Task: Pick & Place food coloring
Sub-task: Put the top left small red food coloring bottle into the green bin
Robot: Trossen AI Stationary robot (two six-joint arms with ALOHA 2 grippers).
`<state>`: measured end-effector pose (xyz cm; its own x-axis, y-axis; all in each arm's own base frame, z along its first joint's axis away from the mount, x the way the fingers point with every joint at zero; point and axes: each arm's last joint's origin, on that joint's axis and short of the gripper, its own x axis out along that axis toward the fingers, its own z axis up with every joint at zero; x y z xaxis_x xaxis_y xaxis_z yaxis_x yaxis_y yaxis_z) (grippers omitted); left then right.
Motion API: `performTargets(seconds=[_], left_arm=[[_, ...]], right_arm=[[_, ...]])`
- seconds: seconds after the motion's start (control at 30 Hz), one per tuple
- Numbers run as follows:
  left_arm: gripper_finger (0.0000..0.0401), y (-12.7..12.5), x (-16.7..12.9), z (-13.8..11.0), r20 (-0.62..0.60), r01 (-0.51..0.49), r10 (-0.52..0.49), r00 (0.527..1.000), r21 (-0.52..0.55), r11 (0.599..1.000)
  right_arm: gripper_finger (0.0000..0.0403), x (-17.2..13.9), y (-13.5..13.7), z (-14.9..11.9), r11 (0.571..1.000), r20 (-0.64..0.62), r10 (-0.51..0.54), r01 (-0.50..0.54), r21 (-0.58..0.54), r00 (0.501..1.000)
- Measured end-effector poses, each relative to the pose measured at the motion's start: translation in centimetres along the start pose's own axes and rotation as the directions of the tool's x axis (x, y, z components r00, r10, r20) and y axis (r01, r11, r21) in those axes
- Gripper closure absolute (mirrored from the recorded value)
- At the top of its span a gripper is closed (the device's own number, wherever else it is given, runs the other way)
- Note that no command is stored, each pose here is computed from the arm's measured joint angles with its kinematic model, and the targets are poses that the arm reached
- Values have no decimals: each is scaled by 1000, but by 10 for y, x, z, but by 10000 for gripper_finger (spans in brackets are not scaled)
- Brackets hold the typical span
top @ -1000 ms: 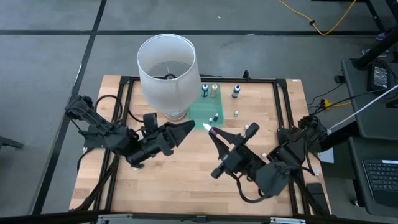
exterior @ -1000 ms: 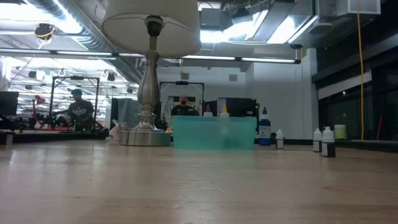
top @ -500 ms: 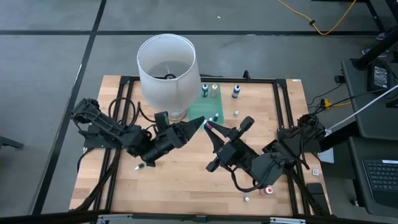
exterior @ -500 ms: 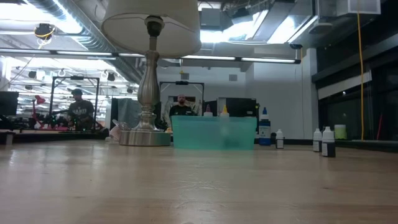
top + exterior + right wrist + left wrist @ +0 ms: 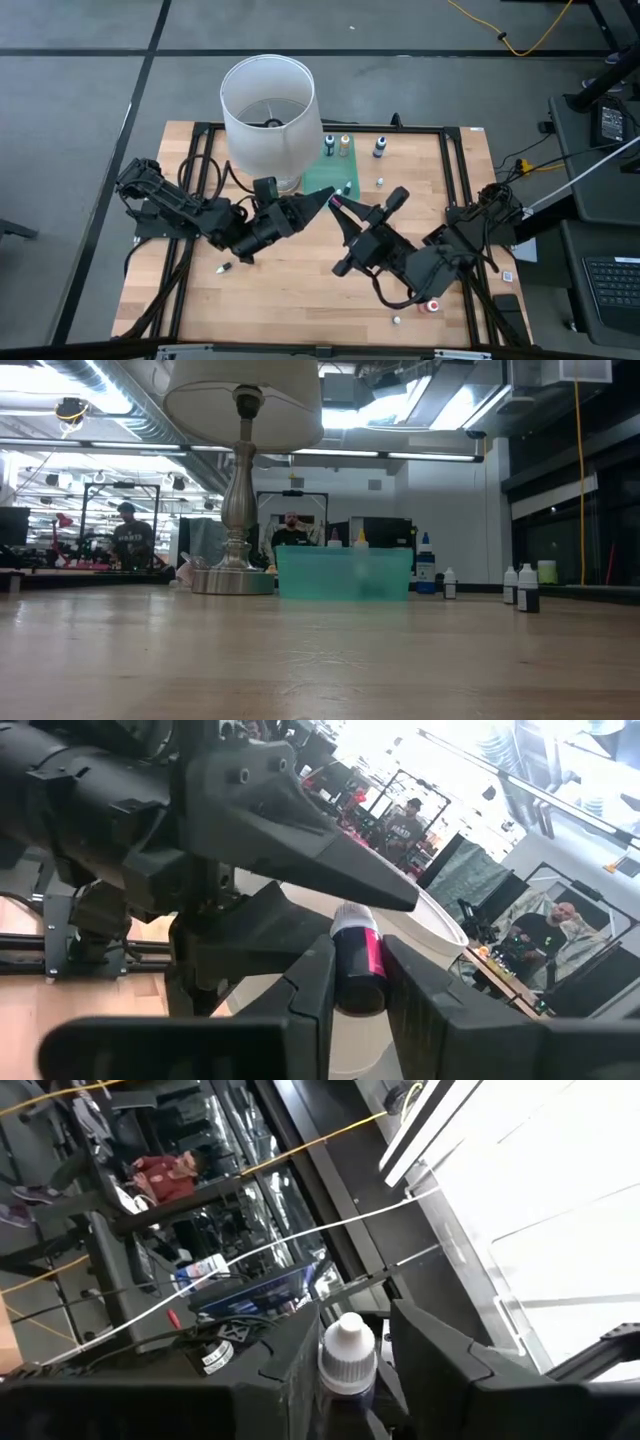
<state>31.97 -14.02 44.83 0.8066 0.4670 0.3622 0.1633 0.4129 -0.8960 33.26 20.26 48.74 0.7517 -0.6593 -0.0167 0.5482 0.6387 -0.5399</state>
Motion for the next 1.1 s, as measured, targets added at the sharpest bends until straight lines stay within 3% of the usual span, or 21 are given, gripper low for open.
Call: performTargets(seconds=[0.43, 0.77, 0.9, 1.1], left_arm=[[330, 1, 0, -1, -8, -3, 3, 1000, 3, 1000], [332, -2, -2, -4, -86, 66, -63, 994, 25, 998], [333, -3, -4, -7, -135, 96, -84, 987, 88, 991], [334, -5, -5, -11, -261, 234, -183, 948, 180, 955]], right_arm=[[323, 1, 0, 0, 1000, 4, 7, -7, 1, 1000], [275, -12, 3, 3, 997, 45, 79, -78, -8, 996], [247, -27, -1, 9, 989, 75, 110, -117, 92, 991], [232, -53, -11, 20, 959, 119, 152, -176, 223, 981]])
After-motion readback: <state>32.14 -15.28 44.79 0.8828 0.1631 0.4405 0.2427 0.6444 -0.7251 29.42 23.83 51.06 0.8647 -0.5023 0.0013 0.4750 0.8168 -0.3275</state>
